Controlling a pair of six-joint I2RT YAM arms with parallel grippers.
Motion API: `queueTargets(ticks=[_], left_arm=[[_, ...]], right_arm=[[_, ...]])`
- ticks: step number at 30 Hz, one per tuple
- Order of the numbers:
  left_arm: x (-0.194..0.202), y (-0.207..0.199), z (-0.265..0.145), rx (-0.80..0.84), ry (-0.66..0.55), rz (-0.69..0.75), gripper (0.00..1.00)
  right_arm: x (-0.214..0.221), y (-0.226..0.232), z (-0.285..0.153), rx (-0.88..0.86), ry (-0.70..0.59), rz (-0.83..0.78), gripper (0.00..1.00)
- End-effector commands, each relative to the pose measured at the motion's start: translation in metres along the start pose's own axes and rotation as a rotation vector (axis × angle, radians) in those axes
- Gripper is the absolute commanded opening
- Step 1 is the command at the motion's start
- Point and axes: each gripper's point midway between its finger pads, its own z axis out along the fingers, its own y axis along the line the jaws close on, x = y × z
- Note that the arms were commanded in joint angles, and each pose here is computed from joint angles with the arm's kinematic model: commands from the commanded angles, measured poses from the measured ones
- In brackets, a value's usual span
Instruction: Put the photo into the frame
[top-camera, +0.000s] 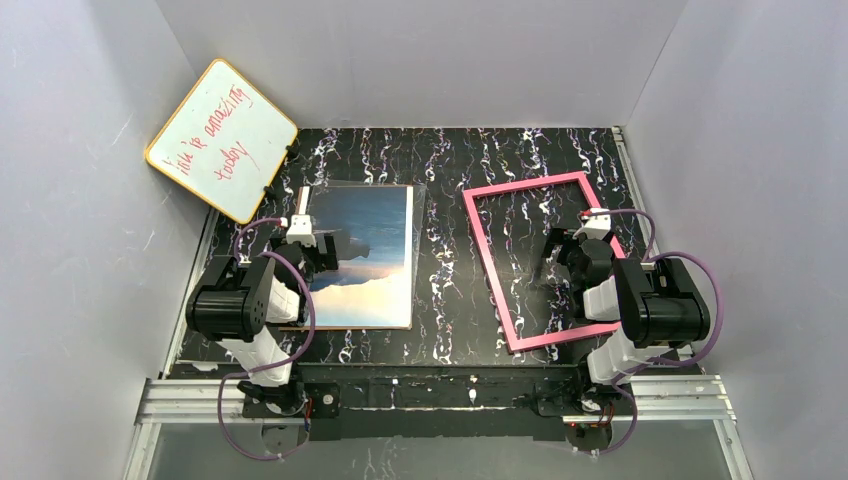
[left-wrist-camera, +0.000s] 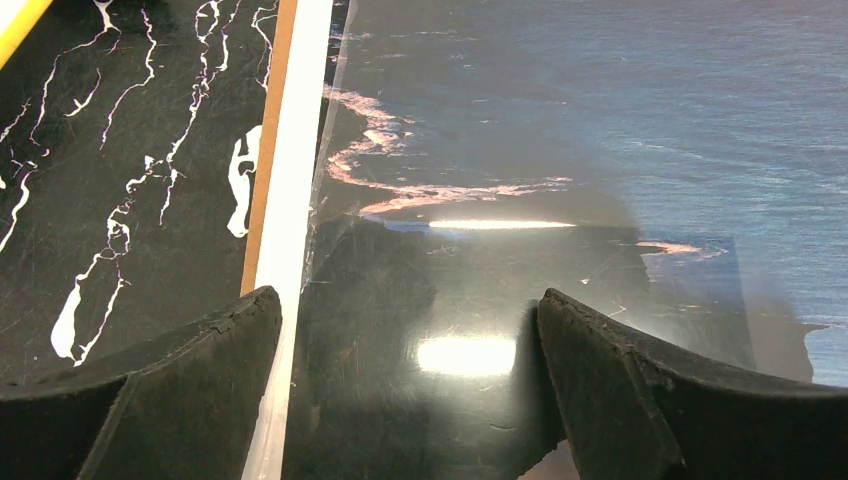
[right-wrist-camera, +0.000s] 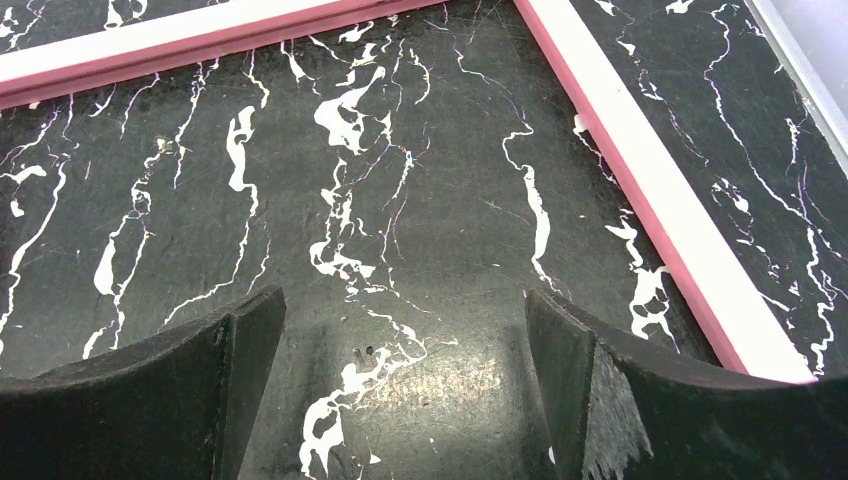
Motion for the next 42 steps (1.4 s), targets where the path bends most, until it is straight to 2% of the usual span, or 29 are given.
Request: queueTargets(ticks=[1,11,14,16,17,18,20,21,23,26,29,33,37,42], left_arm=[[-0.004,0.003,0.001,-0.02,-0.008,0.01,0.98],[-0.004,0.003,0.001,-0.019,-0.008,0.011,0.98],[-0.013,0.001,0.007,0.005,-0.001,0.006,0.98],[-0.021,-0.003,0.019,0.055,0.086,-0.004,0.98],[-0.029,-0.002,0.027,0.066,0.143,-0.001,0.98],[-0.03,-0.001,0.032,0.072,0.228,0.012,0.98],[-0.047,-0.003,0.039,0.117,0.331,0.03,0.98],[-0.055,0.009,0.041,0.105,0.366,0.002,0.98],[-0.074,0.02,0.039,0.107,0.416,-0.052,0.98],[-0.114,0.039,0.034,0.108,0.428,-0.135,0.98],[-0.134,0.052,0.023,0.108,0.46,-0.142,0.98],[-0.137,0.049,0.005,0.153,0.516,-0.139,0.98],[-0.122,0.037,-0.015,0.216,0.572,-0.141,0.98],[-0.105,0.012,-0.044,0.327,0.601,-0.136,0.98]], right_arm=[[-0.013,0.0,0.002,-0.003,-0.047,0.002,0.99],[-0.013,0.0,0.003,0.002,-0.045,0.006,0.99],[-0.023,-0.018,0.001,0.113,-0.076,0.057,0.99],[-0.02,-0.03,0.0,0.195,0.001,0.069,0.99],[-0.017,-0.039,0.003,0.276,0.1,0.094,0.99],[-0.043,-0.048,0.015,0.356,0.122,0.102,0.99],[-0.049,-0.058,0.021,0.469,0.242,0.126,0.99],[-0.052,-0.055,0.024,0.465,0.286,0.149,0.99],[-0.061,-0.038,0.03,0.377,0.325,0.207,0.99],[-0.084,-0.009,0.033,0.181,0.333,0.41,0.99],[-0.098,0.036,0.027,-0.044,0.399,0.451,0.99],[-0.091,0.097,0.013,-0.054,0.461,0.248,0.99],[-0.058,0.155,-0.016,-0.121,0.538,0.11,0.99],[-0.017,0.185,-0.044,-0.16,0.618,0.007,0.97]])
